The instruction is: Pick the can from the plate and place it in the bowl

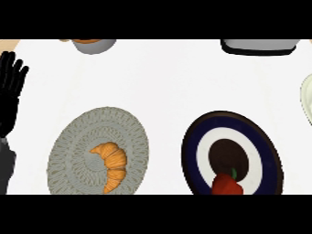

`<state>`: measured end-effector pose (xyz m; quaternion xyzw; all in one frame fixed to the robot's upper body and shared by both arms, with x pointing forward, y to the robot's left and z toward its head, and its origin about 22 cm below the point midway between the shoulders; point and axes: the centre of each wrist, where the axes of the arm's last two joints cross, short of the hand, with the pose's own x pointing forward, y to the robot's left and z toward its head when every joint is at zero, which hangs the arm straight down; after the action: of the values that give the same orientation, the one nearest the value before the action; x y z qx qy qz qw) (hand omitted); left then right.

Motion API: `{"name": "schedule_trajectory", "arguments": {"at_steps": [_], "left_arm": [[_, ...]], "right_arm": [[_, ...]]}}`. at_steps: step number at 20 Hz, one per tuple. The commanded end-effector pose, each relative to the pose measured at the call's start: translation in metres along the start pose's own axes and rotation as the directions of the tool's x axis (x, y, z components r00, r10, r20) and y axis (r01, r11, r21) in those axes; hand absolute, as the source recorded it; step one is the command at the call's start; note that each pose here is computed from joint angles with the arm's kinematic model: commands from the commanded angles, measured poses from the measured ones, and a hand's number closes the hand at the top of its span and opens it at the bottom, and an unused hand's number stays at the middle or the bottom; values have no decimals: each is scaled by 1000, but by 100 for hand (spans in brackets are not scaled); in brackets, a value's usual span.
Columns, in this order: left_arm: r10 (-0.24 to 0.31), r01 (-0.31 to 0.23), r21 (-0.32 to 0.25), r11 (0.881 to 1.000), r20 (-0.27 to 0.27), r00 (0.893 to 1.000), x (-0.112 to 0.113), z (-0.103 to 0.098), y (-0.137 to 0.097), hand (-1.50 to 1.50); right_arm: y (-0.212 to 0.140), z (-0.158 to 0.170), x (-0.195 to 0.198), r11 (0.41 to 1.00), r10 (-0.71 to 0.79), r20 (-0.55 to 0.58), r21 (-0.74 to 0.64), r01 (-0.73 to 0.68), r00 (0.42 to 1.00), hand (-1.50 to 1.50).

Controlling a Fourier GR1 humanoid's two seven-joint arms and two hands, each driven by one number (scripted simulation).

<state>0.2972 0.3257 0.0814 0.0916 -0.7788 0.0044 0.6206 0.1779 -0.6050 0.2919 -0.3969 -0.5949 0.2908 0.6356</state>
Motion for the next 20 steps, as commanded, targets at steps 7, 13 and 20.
{"name": "schedule_trajectory", "arguments": {"at_steps": [7,13,20], "left_arm": [[-14,14,16,1000,-2,1000,-1,-9,-6,0],[-21,21,19,1000,1,1000,-6,-1,1,0],[-12,12,18,1000,-6,1000,3,-4,-9,0]], "right_arm": [[114,-75,26,993,17,28,119,-20,999,150],[166,-86,1,991,87,-152,118,-69,985,150],[214,-96,-23,979,-165,-212,81,186,963,-150]]}}
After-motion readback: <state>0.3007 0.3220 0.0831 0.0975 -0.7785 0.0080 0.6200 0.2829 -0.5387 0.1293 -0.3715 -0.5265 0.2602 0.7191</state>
